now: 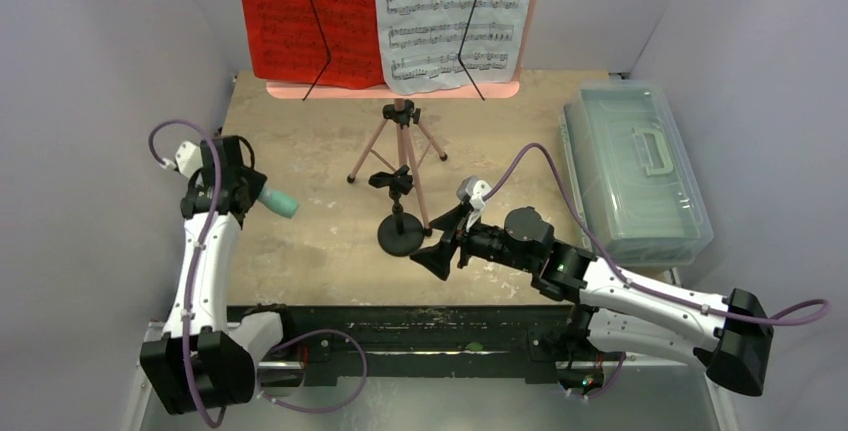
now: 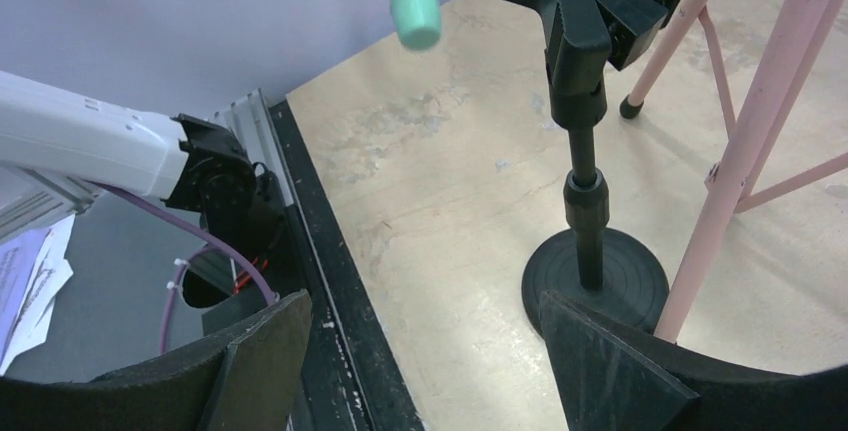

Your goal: Set up the instrument practice props

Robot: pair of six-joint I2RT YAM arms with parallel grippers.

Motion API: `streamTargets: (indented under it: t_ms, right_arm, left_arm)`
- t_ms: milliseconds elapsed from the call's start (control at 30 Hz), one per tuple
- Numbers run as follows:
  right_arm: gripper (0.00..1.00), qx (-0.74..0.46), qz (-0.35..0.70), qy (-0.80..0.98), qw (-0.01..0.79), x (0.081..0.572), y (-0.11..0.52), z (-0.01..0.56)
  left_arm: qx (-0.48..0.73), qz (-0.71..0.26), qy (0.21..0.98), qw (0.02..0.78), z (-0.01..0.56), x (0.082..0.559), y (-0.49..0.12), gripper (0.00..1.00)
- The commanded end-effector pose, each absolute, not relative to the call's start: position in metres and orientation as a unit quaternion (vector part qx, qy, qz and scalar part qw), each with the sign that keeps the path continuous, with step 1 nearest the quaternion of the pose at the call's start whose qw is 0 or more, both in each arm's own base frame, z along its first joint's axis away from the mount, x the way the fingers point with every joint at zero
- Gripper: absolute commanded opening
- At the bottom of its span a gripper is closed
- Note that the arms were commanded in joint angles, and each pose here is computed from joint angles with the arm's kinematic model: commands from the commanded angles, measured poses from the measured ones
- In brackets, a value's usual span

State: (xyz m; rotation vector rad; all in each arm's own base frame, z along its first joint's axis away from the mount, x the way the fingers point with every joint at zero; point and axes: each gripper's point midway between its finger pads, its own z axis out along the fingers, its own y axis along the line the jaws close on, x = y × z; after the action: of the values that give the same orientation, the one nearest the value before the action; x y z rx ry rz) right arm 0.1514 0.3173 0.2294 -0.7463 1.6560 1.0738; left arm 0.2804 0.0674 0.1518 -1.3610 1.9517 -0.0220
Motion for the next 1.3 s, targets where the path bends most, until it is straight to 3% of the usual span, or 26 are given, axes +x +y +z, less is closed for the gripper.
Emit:
streamTargets:
  t_ms: [0, 133, 300, 467, 567, 667, 800, 1000, 1267]
  right_arm:
    - [0.88, -0.312, 0.449, 0.658, 0.518, 0.155, 0.322, 0.266]
    - [0.88, -0.304, 0.455, 0.644, 0.534, 0.155, 0.32, 0.285]
    - [0.88, -0.291, 0.461, 0.633, 0.55, 0.157, 0.316, 0.3]
    - [0.88, -0.268, 0.46, 0.629, 0.567, 0.158, 0.305, 0.309]
    - [0.88, -0.251, 0.466, 0.615, 0.584, 0.155, 0.291, 0.321]
    - [0.88, -0.225, 0.482, 0.59, 0.607, 0.148, 0.274, 0.338]
    - [0.9, -0.214, 0.491, 0.576, 0.618, 0.142, 0.261, 0.353]
    - [0.91, -0.264, 0.536, 0.528, 0.604, 0.124, 0.283, 0.391]
    - [0.92, -0.272, 0.57, 0.537, 0.56, 0.134, 0.33, 0.416]
  left_arm:
    - [-0.486, 0.068, 0.739, 0.461, 0.243, 0.275, 0.094, 0.0]
    - [-0.526, 0.172, 0.654, 0.516, 0.325, 0.238, 0.128, 0.0]
    - [-0.504, 0.152, 0.61, 0.593, 0.415, 0.222, 0.123, 0.0]
    - [-0.239, -0.027, 0.669, 0.703, 0.497, 0.252, 0.031, 0.0]
    - [0.022, -0.171, 0.62, 0.765, 0.544, 0.241, -0.065, 0.0]
    - [0.277, -0.305, 0.541, 0.733, 0.544, 0.195, -0.157, 0.0]
    - [0.411, -0.443, 0.474, 0.64, 0.526, 0.146, -0.207, 0.0]
    - [0.394, -0.588, 0.39, 0.589, 0.525, 0.11, -0.217, 0.0]
    - [0.335, -0.619, 0.428, 0.567, 0.505, 0.128, -0.22, 0.0]
